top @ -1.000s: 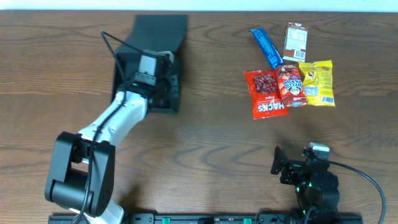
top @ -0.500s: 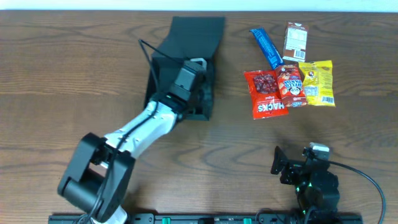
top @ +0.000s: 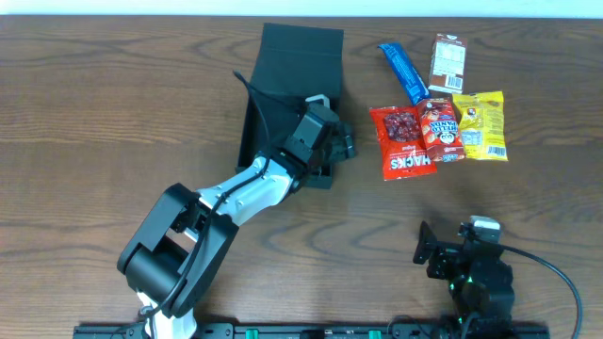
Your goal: Pack container
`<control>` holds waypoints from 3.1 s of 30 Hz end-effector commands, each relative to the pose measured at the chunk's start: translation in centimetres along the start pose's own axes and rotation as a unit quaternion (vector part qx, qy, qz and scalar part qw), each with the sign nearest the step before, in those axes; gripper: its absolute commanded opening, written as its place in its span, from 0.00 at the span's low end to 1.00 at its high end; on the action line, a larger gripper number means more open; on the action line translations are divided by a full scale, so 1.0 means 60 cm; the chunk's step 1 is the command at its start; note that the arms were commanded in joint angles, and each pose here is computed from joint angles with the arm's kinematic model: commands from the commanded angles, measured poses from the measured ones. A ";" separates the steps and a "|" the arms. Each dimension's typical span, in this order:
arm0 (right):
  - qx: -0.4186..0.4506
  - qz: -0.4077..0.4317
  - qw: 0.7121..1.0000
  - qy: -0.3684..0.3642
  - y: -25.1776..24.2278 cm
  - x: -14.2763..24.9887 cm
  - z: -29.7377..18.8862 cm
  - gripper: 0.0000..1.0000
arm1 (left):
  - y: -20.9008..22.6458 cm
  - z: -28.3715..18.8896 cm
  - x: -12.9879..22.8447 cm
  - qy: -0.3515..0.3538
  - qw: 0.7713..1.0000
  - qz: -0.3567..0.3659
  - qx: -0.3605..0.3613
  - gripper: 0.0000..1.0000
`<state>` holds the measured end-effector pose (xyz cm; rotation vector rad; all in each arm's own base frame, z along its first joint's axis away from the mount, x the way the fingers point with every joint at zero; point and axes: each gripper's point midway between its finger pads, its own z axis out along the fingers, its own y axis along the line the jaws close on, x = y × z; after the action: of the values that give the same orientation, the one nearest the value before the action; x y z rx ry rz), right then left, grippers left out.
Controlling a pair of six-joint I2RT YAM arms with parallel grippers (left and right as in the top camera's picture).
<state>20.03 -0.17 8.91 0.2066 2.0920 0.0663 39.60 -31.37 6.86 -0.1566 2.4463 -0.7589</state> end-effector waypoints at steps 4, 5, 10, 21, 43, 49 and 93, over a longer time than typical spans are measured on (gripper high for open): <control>0.015 -0.012 1.000 -0.003 -0.008 0.001 0.001 0.99 | -0.059 -0.033 -0.069 -0.002 0.997 0.078 -0.024 0.95; 0.015 -0.012 1.000 -0.003 -0.008 0.001 0.001 0.99 | -0.065 -0.047 -0.087 -0.005 0.994 0.100 -0.043 0.95; 0.015 -0.012 1.000 -0.003 -0.008 0.001 0.001 0.99 | -0.058 -0.141 -0.179 -0.042 0.962 0.202 -0.177 0.95; 0.015 -0.012 1.000 -0.003 -0.008 0.001 0.001 0.99 | 0.193 -0.291 -0.194 0.068 0.885 0.141 -0.438 0.61; 0.015 -0.012 1.000 -0.003 -0.008 0.001 0.001 0.99 | 0.266 -0.153 -0.121 0.180 0.944 0.172 -0.219 0.63; 0.015 -0.012 1.000 -0.003 -0.008 0.001 0.001 0.99 | 0.266 -0.157 -0.119 0.184 0.943 0.170 -0.219 0.63; -0.193 0.355 0.915 0.010 0.109 -0.056 -0.023 0.99 | 0.199 -0.260 -0.366 -0.079 0.967 0.176 -0.169 0.95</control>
<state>21.56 4.22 12.97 0.5035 1.9074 0.6495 49.80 -8.21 21.04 0.0878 2.3480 -0.1728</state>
